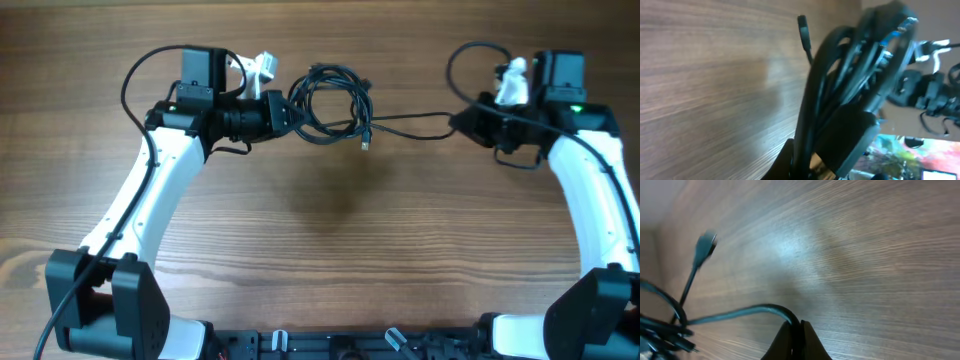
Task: Untangle cables
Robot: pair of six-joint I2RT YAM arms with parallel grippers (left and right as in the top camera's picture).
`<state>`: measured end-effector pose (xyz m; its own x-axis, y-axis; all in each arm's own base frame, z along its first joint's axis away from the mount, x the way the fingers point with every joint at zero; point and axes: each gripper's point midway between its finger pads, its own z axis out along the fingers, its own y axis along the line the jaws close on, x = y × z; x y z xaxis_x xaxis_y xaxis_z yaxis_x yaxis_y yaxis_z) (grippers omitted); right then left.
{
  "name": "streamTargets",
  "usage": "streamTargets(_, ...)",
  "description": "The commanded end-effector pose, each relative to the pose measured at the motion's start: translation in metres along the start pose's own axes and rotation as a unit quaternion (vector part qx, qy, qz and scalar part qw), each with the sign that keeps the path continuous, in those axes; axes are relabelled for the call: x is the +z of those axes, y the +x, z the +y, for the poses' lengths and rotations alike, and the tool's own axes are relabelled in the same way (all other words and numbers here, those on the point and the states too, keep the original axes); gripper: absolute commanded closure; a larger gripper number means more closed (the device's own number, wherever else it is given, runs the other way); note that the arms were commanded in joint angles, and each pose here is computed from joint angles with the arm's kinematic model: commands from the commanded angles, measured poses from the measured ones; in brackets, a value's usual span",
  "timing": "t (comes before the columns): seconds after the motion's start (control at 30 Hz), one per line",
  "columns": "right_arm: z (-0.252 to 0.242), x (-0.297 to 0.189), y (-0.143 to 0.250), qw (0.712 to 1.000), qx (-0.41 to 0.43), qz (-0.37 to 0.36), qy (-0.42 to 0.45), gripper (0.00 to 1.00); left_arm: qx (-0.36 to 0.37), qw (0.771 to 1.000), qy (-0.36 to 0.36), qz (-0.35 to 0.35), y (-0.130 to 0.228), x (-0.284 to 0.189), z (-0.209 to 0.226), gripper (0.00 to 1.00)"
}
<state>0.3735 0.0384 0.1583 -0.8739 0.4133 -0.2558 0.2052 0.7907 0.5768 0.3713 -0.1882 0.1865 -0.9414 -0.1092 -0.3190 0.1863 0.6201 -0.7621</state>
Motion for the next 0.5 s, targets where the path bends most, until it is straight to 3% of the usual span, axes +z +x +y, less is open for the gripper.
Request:
streamTargets(0.0, -0.066, -0.034, -0.039, 0.991, 0.056, -0.081, 0.086, 0.96, 0.012, 0.995, -0.086, -0.047, -0.02, -0.02, 0.034, 0.96)
streamTargets(0.1, -0.028, -0.031, -0.038, 0.996, -0.049, -0.066, -0.019, 0.96, 0.018, 0.996, -0.079, -0.04, -0.016, -0.015, 0.028, 0.96)
streamTargets(0.23, -0.003, -0.027, -0.029, 0.992, -0.097, -0.049, -0.066, 0.94, 0.028, 0.997, -0.065, -0.025, -0.009, -0.006, 0.017, 0.96)
streamTargets(0.33, 0.025, -0.023, -0.016, 0.981, -0.147, -0.031, -0.12, 0.84, 0.037, 0.998, -0.055, -0.014, -0.002, 0.001, 0.007, 0.96)
streamTargets(0.47, 0.051, -0.015, -0.001, 0.971, -0.185, -0.01, -0.151, 0.64, 0.05, 0.998, -0.046, 0.001, 0.006, 0.01, -0.004, 0.96)
